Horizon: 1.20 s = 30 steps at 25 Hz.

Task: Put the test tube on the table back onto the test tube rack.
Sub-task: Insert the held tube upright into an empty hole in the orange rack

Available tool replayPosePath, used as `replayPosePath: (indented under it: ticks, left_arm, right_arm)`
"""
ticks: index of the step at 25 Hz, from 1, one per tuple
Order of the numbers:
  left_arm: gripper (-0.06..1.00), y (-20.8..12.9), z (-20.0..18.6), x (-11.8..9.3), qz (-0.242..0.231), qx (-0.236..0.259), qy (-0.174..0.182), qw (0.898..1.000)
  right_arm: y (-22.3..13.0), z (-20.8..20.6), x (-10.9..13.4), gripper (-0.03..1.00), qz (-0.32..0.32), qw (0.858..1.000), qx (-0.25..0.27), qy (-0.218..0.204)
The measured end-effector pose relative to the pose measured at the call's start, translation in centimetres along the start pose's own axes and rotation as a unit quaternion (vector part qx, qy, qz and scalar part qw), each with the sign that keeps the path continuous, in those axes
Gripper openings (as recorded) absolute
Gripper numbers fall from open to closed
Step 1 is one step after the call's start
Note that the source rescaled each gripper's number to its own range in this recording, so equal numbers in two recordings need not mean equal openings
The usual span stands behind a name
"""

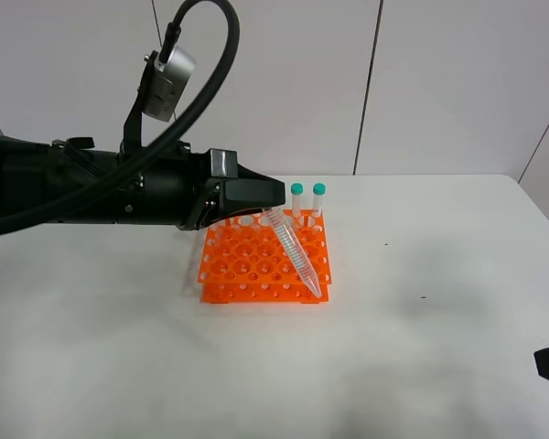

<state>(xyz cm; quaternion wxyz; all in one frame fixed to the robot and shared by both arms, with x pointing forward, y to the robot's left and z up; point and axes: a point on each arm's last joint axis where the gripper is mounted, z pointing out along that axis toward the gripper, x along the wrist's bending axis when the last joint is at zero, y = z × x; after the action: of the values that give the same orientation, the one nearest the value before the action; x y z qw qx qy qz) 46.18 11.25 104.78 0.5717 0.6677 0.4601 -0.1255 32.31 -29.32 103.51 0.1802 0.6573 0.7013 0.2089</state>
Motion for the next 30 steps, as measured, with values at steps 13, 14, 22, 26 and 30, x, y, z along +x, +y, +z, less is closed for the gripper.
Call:
replayPosePath:
  ticks: [13, 14, 22, 26, 30]
  left_arm:
    - [0.0, 0.0, 0.0, 0.0, 0.0, 0.0, 0.0, 1.0]
    - [0.0, 0.0, 0.0, 0.0, 0.0, 0.0, 0.0, 1.0]
    - [0.0, 0.0, 0.0, 0.0, 0.0, 0.0, 0.0, 1.0]
    - [0.0, 0.0, 0.0, 0.0, 0.0, 0.0, 0.0, 1.0]
    - [0.0, 0.0, 0.0, 0.0, 0.0, 0.0, 0.0, 1.0]
  right_arm:
    - [-3.2, -4.2, 0.4, 0.92, -0.013, 0.986, -0.166, -0.003]
    - [-3.5, -4.5, 0.5, 0.92, -0.018, 0.984, -0.179, 0.0]
    - [-6.0, -6.4, 0.7, 0.92, -0.036, 0.961, -0.273, 0.018]
    - [-6.4, -6.6, 0.7, 0.92, -0.026, 0.957, -0.289, 0.005]
    - [-6.4, -6.6, 0.7, 0.92, -0.024, 0.957, -0.289, 0.003]
